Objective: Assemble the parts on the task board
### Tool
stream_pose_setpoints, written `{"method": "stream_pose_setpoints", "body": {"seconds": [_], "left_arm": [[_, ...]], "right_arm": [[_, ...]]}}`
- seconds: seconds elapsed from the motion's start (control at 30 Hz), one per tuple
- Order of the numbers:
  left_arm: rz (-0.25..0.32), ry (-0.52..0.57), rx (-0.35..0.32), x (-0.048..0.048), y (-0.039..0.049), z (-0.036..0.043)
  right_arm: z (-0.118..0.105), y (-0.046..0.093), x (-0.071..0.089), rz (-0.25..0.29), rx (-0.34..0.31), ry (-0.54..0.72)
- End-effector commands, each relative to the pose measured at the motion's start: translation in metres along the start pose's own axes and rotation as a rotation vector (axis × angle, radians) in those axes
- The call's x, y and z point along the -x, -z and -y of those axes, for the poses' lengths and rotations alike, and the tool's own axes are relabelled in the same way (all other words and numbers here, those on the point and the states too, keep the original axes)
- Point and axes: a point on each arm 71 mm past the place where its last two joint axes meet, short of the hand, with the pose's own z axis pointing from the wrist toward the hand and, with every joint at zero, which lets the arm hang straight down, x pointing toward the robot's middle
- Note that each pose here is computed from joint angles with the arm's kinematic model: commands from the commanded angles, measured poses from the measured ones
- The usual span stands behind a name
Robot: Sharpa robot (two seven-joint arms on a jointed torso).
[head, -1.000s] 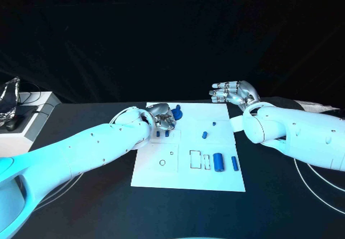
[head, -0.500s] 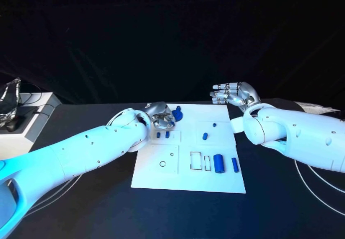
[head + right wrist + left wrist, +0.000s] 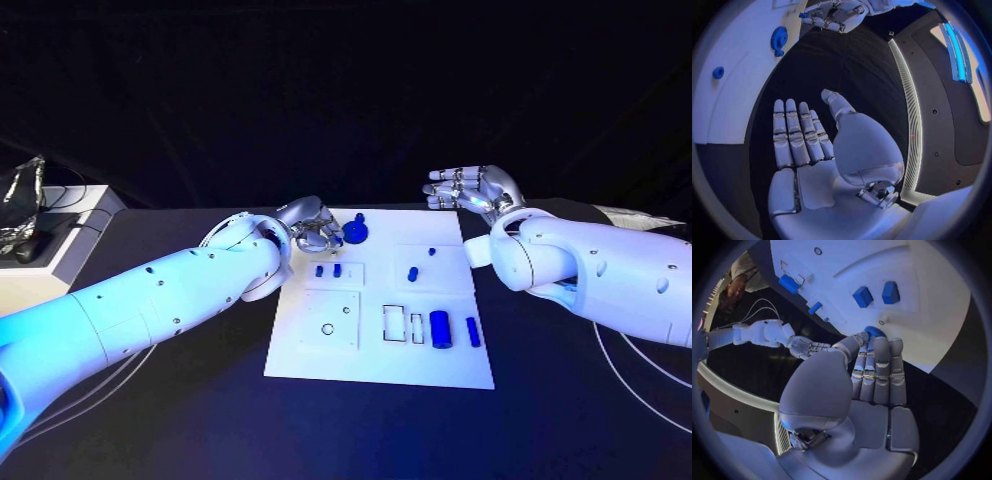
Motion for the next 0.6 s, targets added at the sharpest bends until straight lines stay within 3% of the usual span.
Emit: {"method": "stream_pose_setpoints", "body": {"seconds": [0.03,0.2,0.6], "left_arm": [[-0.036,0.008,0.021,-0.0012,0.0008,-0.0037],[-0.04,-0.004,0.031,-0.0008,0.0011,-0.0081],[-0.039,-0.022,0.036,-0.0046,-0.0017,-0.0103]], "right_arm": [[-0.0013,0.0002,-0.0008,-0.016,0.016,-0.001],[-0.0014,0.0002,-0.0012,-0.016,0.017,-0.001],[-0.0014,0.0003,-0.0016,-0.017,0.018,-0.002]]}}
